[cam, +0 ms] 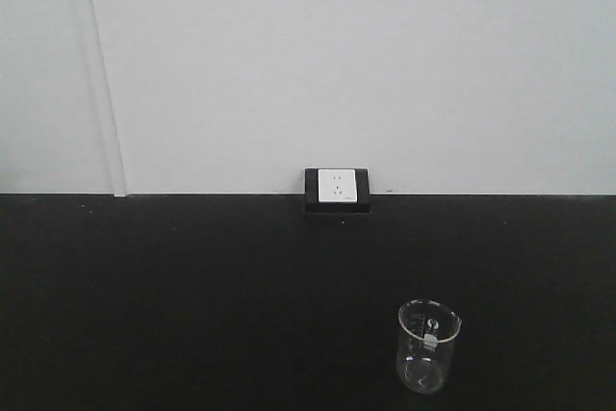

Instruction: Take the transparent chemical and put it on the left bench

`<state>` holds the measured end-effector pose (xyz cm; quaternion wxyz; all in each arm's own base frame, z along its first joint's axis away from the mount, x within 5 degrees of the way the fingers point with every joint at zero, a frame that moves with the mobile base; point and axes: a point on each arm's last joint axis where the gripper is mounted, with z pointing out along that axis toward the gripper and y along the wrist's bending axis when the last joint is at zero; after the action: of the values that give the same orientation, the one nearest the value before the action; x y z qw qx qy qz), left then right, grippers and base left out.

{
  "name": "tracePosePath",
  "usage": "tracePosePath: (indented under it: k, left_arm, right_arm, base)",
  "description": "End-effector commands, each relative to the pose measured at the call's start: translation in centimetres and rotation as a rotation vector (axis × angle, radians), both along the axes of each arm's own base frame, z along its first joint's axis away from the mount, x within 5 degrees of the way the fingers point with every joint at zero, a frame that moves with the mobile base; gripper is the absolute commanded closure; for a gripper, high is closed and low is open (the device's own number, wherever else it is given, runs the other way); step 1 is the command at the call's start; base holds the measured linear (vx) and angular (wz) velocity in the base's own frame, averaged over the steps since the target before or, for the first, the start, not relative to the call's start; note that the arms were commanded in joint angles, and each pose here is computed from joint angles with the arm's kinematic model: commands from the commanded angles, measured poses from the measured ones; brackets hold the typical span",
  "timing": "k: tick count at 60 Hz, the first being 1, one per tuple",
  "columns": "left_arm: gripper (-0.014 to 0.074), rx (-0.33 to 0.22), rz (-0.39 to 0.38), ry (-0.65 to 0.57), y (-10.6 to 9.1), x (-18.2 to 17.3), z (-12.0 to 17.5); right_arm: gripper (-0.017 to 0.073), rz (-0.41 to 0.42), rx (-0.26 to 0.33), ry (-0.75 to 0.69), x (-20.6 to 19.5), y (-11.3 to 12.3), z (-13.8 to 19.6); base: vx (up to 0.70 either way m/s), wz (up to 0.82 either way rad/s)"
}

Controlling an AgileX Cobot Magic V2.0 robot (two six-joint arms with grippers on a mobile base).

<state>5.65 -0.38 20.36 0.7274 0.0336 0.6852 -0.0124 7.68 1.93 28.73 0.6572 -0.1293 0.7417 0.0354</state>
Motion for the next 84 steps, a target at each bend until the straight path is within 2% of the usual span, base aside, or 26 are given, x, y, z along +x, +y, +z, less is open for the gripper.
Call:
tracePosePath:
  k: [1, 51, 84]
  left_arm:
    - [0.0597, -0.014, -0.001, -0.081, 0.02, -0.15, 0.27]
    - [0.0597, -0.014, -0.001, -0.081, 0.02, -0.15, 0.27]
    - [0.0597, -0.014, -0.001, -0.081, 0.02, -0.15, 0.27]
  right_arm:
    - [0.0559, -0.035, 0.017, -0.090, 0.14, -0.30, 1.57]
    - [0.0559, -0.035, 0.017, -0.090, 0.14, -0.30, 1.57]
    - [0.0559, -0.035, 0.018, -0.089, 0.14, -0.29, 1.57]
  base:
    - [-0.30, 0.05]
    - [-0.35, 0.07]
    - [-0.38, 0.49]
